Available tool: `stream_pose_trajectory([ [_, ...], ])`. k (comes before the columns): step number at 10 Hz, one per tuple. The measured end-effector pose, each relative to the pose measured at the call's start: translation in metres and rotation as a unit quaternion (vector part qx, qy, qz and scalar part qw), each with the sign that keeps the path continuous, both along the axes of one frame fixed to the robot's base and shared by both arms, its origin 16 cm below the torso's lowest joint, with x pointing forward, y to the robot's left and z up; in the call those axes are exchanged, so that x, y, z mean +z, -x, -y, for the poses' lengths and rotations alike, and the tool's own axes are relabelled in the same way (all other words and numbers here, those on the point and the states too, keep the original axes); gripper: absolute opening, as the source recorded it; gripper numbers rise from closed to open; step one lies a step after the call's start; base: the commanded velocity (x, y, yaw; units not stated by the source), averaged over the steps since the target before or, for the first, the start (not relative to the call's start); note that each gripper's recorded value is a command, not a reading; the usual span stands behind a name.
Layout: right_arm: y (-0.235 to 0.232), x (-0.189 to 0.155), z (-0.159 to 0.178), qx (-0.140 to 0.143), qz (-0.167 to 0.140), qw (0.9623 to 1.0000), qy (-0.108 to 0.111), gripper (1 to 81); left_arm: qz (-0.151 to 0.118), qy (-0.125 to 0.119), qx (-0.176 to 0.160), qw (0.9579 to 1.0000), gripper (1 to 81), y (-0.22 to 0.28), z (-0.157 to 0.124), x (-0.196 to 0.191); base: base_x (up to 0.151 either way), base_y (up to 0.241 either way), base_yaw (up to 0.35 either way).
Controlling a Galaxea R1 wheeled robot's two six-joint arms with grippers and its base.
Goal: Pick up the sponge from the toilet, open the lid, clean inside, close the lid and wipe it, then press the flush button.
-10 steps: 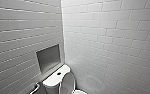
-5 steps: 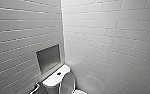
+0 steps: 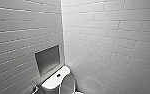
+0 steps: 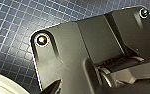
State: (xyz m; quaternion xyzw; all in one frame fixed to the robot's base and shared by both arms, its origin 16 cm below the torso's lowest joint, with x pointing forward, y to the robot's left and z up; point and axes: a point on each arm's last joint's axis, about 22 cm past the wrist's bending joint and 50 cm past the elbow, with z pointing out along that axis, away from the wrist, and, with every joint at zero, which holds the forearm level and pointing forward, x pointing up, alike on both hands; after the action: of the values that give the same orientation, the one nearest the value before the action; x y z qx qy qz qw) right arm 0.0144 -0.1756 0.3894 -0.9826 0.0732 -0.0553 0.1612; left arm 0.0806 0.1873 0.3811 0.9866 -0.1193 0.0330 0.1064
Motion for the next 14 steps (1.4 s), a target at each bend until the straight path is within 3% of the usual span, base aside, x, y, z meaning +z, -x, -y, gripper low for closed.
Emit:
stream_pose_trajectory([
  [2,0.016,0.000,0.001,0.001,-0.012,0.9999,0.000,1.0,-0.014,-0.002,-0.002,0.9999,81.1,0.018,-0.002,-0.001,0.087,0.000,0.000],
  [6,0.009,0.000,-0.001,0.001,-0.007,1.0000,-0.001,1.0,-0.008,-0.001,-0.002,1.0000,81.1,0.011,-0.002,-0.001,0.094,0.000,0.000],
  [10,0.003,0.001,-0.004,-0.001,-0.001,1.0000,-0.005,1.0,-0.007,-0.001,-0.002,1.0000,81.1,0.007,-0.001,0.000,0.000,0.000,0.000],
  [14,-0.011,0.016,-0.022,-0.009,0.017,0.9984,-0.053,1.0,-0.038,-0.002,-0.007,0.9993,81.1,0.036,-0.001,-0.001,0.000,0.000,0.000],
])
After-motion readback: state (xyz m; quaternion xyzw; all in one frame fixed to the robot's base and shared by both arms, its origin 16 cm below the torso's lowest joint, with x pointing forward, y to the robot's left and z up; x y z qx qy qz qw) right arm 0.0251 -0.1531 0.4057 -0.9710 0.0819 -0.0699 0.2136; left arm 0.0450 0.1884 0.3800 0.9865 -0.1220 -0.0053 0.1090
